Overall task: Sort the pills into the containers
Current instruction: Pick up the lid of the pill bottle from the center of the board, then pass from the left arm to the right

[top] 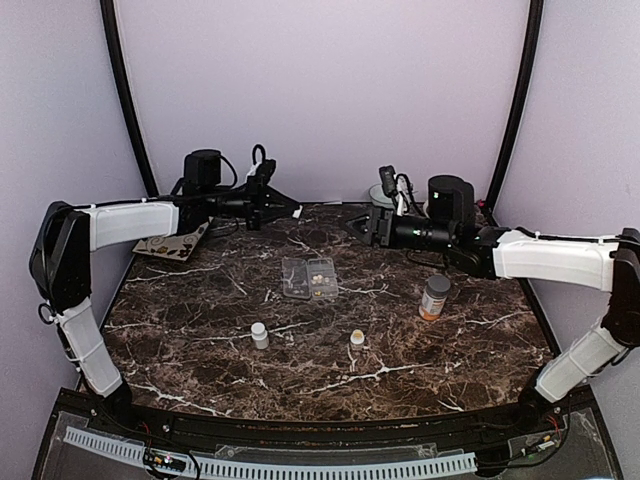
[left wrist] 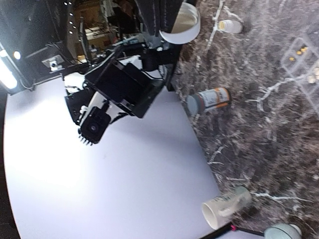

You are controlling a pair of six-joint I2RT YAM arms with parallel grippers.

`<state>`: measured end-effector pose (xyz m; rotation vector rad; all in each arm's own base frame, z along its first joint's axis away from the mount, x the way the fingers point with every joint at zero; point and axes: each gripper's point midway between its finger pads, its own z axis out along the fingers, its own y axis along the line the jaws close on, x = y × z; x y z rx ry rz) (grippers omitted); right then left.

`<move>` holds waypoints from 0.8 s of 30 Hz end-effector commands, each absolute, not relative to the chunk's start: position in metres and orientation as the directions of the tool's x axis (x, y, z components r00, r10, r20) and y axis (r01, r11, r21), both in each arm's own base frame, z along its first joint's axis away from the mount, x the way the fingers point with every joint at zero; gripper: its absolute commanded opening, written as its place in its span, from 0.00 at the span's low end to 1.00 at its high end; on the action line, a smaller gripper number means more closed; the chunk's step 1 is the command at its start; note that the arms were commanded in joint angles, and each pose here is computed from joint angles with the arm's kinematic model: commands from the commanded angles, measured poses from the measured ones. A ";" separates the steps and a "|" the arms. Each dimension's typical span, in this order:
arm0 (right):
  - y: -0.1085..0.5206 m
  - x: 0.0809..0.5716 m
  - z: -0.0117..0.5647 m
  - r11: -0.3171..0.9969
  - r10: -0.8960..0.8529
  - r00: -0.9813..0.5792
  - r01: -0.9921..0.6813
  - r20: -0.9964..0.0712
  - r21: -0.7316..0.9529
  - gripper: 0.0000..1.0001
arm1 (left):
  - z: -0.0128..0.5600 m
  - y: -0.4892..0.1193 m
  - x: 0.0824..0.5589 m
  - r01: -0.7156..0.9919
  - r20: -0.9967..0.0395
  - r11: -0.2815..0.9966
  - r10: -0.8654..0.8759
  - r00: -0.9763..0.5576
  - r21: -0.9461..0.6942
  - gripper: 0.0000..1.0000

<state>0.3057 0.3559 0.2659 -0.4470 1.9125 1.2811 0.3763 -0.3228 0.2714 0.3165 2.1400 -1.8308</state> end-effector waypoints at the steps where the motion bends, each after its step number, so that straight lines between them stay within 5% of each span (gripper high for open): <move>1: 0.362 0.305 0.283 0.452 0.123 -0.529 -0.723 -0.840 0.522 0.70 | 0.296 -0.342 0.349 0.311 -0.311 -0.005 0.061 -0.949 -0.950 0.00; 10: 0.350 0.300 0.291 0.659 -0.026 -0.282 -0.726 -0.959 0.195 0.65 | 0.308 -0.357 0.329 0.159 -0.174 -0.147 0.101 -0.979 -0.976 0.00; 24: 0.365 0.274 0.297 0.556 -0.101 -0.240 -0.818 -0.966 0.145 0.62 | 0.315 -0.384 0.307 0.043 -0.078 -0.218 0.151 -0.986 -0.975 0.00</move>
